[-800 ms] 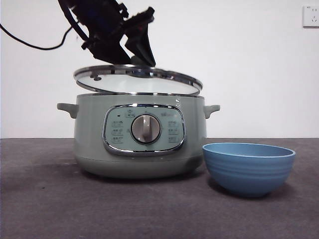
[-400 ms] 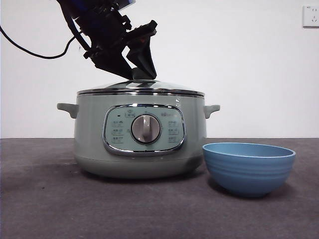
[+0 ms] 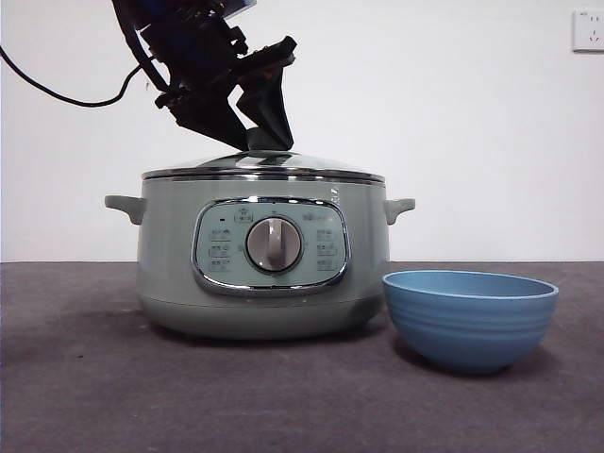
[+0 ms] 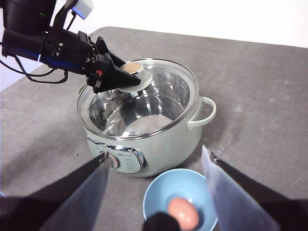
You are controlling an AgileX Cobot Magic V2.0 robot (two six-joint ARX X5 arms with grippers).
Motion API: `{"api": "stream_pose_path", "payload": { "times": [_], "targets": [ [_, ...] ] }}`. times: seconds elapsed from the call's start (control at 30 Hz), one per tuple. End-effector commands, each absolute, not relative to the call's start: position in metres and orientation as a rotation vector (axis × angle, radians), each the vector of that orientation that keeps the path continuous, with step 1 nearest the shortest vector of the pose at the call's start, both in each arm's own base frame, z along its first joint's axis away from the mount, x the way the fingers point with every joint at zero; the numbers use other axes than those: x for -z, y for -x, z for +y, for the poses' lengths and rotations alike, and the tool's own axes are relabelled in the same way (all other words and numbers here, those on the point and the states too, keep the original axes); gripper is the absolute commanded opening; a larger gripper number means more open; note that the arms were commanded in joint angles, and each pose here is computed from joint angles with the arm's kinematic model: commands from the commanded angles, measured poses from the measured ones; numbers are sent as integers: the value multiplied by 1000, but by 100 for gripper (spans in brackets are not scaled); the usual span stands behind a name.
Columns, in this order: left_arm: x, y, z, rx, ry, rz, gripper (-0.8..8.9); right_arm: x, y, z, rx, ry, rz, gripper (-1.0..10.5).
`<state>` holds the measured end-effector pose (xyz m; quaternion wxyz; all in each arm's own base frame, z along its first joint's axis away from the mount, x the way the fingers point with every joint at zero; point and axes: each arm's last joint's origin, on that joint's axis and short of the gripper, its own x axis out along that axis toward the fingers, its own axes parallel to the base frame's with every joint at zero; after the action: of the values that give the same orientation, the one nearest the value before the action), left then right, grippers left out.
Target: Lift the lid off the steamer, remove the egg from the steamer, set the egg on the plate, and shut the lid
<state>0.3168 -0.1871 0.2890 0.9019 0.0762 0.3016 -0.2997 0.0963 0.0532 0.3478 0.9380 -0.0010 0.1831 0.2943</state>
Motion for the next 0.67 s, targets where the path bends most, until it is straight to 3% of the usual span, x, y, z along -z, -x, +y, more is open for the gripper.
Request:
{"api": "stream_pose_path", "payload": {
  "times": [0.03, 0.4, 0.67],
  "targets": [
    [-290, -314, -187, 620, -159, 634, 471, -349, -96, 53, -600, -6, 365, 323],
    [-330, -294, -175, 627, -131, 505, 471, -348, -96, 53, -600, -4, 374, 323],
    [-375, -240, -147, 643, -121, 479, 471, -343, -94, 52, -598, 5, 428, 322]
  ]
}}
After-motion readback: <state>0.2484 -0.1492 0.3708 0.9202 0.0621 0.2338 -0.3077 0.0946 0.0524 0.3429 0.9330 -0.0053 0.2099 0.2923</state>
